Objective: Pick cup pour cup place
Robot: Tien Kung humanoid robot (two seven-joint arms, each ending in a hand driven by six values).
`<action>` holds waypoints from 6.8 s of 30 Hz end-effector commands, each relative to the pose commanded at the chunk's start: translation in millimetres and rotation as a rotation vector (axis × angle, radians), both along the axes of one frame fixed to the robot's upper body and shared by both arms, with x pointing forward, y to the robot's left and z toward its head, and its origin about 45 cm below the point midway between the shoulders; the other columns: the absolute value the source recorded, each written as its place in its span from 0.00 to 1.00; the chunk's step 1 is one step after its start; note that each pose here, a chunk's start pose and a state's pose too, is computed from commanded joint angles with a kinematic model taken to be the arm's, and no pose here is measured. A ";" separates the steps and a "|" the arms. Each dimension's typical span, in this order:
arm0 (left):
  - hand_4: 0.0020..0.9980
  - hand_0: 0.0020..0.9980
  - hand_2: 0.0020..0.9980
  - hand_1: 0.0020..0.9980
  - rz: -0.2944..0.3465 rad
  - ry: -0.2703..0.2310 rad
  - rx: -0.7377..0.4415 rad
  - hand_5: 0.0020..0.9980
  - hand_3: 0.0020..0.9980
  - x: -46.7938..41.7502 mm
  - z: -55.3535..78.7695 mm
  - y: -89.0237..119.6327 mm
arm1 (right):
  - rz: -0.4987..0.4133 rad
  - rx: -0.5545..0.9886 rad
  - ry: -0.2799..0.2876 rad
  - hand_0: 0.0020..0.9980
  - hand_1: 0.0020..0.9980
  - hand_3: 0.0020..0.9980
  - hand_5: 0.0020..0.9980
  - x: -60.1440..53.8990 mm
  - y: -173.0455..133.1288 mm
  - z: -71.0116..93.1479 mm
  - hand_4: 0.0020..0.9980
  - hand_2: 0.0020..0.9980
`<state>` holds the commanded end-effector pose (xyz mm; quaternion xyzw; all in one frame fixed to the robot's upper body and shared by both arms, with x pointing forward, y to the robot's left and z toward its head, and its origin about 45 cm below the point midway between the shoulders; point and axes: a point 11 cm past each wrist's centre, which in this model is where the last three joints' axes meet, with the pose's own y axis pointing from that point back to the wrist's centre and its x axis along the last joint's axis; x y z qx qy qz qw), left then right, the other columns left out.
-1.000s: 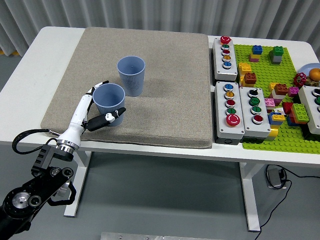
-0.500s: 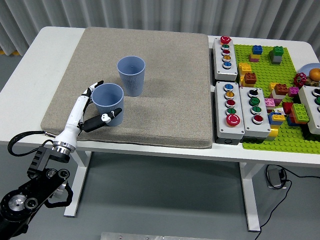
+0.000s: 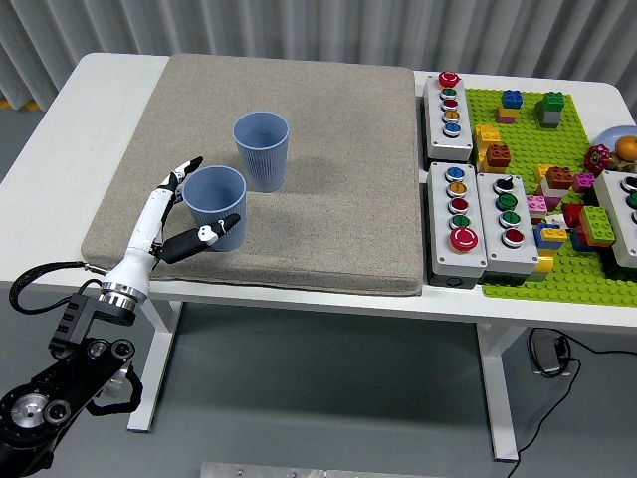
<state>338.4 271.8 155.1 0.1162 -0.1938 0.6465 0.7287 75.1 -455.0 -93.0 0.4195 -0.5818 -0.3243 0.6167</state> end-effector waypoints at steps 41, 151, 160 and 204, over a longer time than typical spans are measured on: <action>0.79 0.75 0.84 0.75 0.141 0.043 -0.808 1.00 0.83 29.8 43.0 52.1 | 0.016 -0.001 -0.001 0.69 0.66 0.60 0.26 5.5 3.7 -0.4 0.00 0.60; 0.79 0.89 0.99 0.88 0.208 0.009 -0.689 1.00 0.97 20.5 42.2 56.5 | 0.004 0.008 -0.009 0.69 0.66 0.60 0.26 8.5 2.1 0.8 0.00 0.60; 0.78 0.89 0.99 0.88 0.206 0.003 -0.695 1.00 0.97 19.5 44.9 56.4 | 0.010 0.008 -0.004 0.69 0.66 0.60 0.26 7.9 2.7 0.4 0.00 0.60; 0.78 0.89 0.99 0.88 0.199 -0.005 -0.680 1.00 0.97 18.6 49.8 56.0 | 0.004 0.010 0.008 0.69 0.66 0.59 0.24 1.5 7.6 -2.6 0.00 0.60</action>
